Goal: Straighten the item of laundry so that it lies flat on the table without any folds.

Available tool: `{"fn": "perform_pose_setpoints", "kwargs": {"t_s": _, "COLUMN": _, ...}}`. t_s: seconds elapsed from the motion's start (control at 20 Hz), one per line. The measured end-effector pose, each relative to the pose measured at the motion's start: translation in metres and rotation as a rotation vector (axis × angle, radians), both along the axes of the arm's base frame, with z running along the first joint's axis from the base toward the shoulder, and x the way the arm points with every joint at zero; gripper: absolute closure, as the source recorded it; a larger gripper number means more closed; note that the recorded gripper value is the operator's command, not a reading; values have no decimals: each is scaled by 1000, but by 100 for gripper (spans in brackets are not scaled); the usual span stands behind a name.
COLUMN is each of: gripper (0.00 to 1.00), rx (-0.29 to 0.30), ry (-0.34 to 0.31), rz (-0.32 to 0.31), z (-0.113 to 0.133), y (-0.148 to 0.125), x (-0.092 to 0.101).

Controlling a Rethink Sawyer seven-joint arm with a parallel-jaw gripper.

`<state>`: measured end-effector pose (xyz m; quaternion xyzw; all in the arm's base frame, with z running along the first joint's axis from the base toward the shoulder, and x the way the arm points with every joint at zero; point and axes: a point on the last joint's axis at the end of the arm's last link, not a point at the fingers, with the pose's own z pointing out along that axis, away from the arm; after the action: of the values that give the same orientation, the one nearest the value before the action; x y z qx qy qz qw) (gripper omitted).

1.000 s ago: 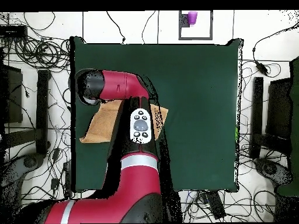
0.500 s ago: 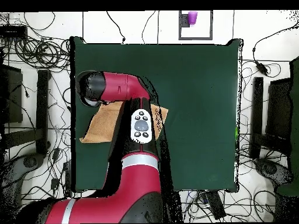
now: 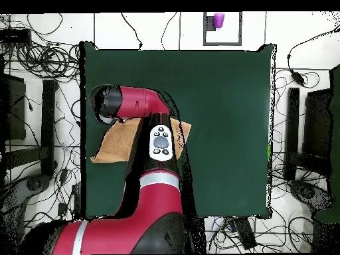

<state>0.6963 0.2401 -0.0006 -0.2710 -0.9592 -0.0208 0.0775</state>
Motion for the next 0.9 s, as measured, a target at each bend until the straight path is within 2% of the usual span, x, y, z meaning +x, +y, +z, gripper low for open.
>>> {"fn": "perform_pose_setpoints", "kwargs": {"t_s": 0.45, "gripper": 0, "rx": -11, "ry": 40, "rz": -6, "z": -51, "y": -4, "x": -23}}
{"fn": "perform_pose_setpoints", "kwargs": {"t_s": 0.9, "gripper": 0, "rx": -12, "ry": 33, "rz": -5, "z": -49, "y": -4, "x": -21}}
